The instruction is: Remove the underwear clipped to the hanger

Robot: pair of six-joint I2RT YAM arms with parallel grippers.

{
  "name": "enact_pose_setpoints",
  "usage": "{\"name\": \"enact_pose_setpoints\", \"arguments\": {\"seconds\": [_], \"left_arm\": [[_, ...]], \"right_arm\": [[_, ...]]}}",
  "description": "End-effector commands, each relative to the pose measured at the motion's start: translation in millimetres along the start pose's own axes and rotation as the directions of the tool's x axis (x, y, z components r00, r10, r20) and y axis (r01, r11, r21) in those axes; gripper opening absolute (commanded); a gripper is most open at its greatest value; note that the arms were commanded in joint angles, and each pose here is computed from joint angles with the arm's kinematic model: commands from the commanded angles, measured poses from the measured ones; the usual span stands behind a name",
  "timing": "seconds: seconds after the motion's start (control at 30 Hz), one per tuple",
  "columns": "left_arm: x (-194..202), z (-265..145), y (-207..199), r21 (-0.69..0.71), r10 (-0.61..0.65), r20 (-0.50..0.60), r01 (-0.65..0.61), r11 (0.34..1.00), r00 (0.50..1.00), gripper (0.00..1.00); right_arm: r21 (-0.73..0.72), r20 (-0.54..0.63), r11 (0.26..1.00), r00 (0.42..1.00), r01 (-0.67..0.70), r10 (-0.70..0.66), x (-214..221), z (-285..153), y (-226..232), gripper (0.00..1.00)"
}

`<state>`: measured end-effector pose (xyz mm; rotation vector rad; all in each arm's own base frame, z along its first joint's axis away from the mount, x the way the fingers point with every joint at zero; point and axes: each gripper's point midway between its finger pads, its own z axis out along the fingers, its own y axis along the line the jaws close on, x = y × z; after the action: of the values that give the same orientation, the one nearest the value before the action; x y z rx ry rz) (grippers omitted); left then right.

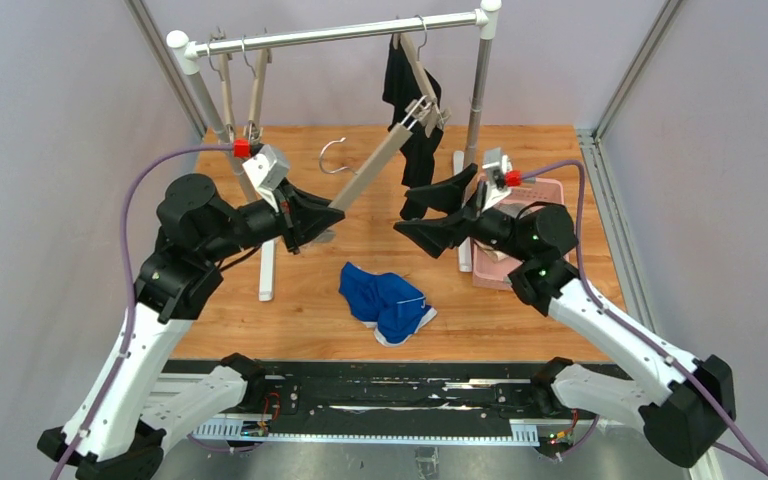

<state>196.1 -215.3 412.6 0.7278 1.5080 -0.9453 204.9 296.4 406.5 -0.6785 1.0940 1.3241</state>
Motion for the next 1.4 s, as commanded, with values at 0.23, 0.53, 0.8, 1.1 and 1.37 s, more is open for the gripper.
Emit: {"name": "enact_pose_setpoints", "arguments": {"seconds": [0.23,0.53,0.8,1.1,1.37], "left_arm": [[59.9,-69.6,75.3,-0.563,-0.137,-0.225,-0.014,0.826,0.965,0.0],[36.0,-45.5,109.2,-0.631,-0.121,-0.241,-0.06,0.773,0.963,0.0],[14.4,-10.7,135.2,-0.652,-0.12,-0.225,-0.058,0.756,0.967,0.0],[-18.4,8.8,136.8,-0.637,-0.095,-0.118,-0.002,0.771,0.988,0.0],[-8.2,9.6,114.9,-0.555,-0.116,-0.108,0.037,0.831,0.987,0.0]], "right_arm": [[0.321,-0.743,0.884,0.669,0.339,0.013,177.8,-95.5,-43.0,0.75],[0.24,-0.92,0.92,0.375,0.31,0.114,281.6,-131.7,-21.8,0.84],[0.226,-0.953,0.959,0.242,0.169,0.181,340.5,-134.0,-5.4,0.85],[0.256,-0.964,0.92,0.15,0.296,0.22,344.9,-152.7,-26.1,0.08],[0.327,-0.917,0.818,0.369,0.473,0.153,254.4,-135.7,-44.5,0.0]]}}
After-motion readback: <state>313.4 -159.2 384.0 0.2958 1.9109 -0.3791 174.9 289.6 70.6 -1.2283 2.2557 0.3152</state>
